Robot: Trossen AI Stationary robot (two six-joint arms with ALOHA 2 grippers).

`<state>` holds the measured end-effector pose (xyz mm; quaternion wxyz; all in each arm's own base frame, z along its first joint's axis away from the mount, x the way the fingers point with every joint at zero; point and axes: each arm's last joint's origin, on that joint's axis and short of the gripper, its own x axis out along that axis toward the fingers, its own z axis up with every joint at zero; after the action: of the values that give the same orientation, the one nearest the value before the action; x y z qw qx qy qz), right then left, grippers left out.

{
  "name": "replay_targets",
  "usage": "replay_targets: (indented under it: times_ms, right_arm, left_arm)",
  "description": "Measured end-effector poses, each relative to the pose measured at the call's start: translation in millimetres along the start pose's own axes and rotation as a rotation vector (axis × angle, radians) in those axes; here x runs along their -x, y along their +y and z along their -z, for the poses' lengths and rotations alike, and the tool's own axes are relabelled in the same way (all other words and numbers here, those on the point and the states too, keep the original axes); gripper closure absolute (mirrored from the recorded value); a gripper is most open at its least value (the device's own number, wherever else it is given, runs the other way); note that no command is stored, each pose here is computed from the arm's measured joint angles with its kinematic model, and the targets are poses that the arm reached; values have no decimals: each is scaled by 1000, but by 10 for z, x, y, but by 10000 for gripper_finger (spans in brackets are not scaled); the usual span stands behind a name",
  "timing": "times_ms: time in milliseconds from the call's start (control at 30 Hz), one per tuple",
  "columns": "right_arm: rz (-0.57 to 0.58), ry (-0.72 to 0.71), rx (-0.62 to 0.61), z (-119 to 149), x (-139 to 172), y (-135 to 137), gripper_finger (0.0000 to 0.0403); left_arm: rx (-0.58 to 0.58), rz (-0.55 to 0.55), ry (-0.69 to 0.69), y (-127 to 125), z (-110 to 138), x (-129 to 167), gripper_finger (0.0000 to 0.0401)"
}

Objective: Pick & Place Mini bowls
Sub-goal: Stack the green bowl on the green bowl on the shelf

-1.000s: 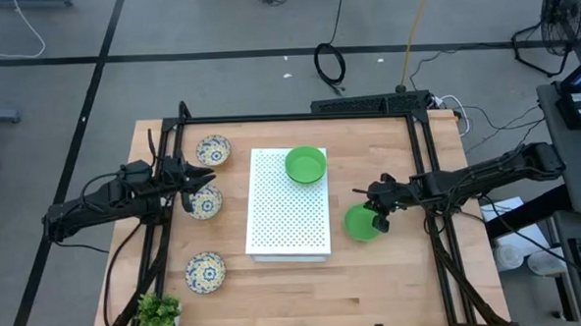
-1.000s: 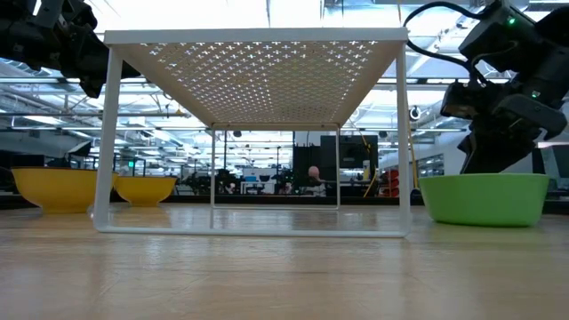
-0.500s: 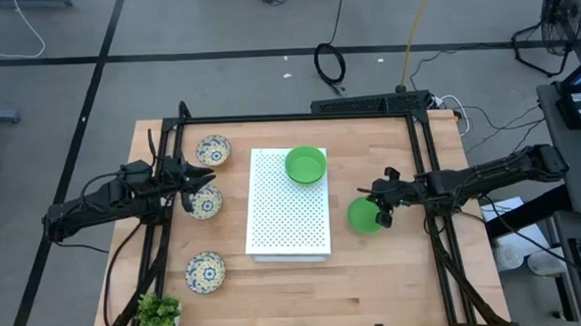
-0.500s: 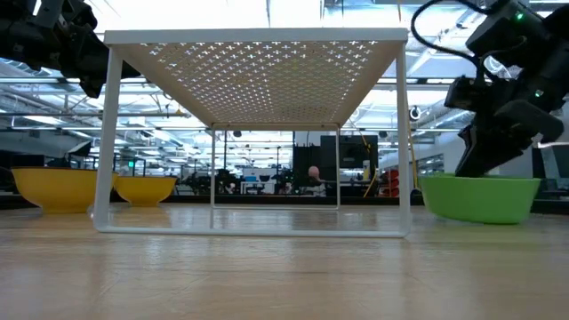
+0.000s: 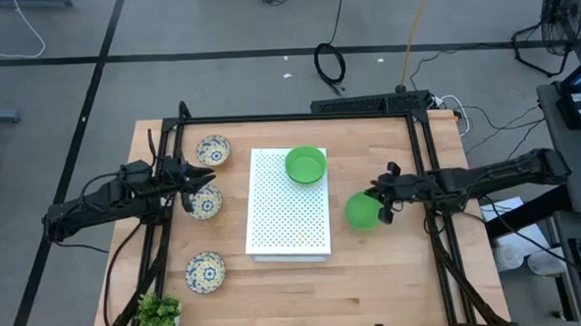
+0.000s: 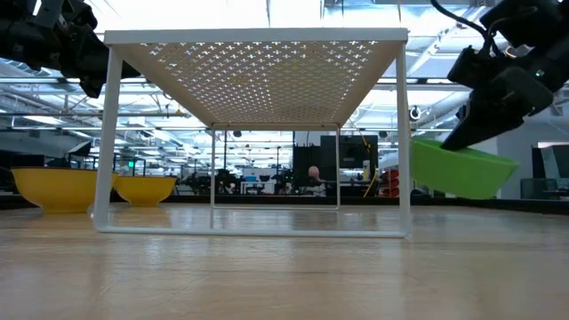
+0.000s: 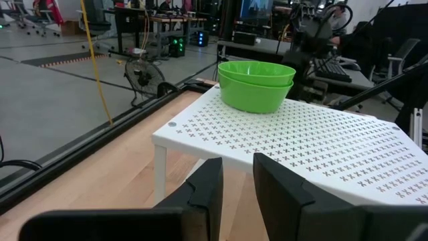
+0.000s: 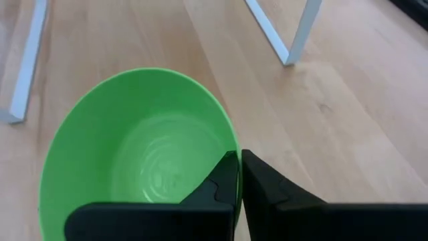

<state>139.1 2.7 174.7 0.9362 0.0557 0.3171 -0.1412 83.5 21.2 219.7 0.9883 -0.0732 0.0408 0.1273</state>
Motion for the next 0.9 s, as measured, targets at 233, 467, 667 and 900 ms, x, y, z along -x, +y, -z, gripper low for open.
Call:
replay_targets:
  times_ms: [233, 467, 667, 900]
  right_arm:
    - [-30, -105, 10, -88, 65, 4, 399]
    - [-48, -214, 17, -175, 137, 3, 399]
    - [-36, -282, 12, -225, 190, -8, 399]
    - [-47, -363, -1, -281, 258, -15, 399]
  left_arm:
    - [0, 0, 0, 0, 0, 0, 313]
    - [0, 0, 0, 0, 0, 0, 313]
    - [0, 0, 0, 0, 0, 0, 313]
    - [0, 0, 0, 0, 0, 0, 313]
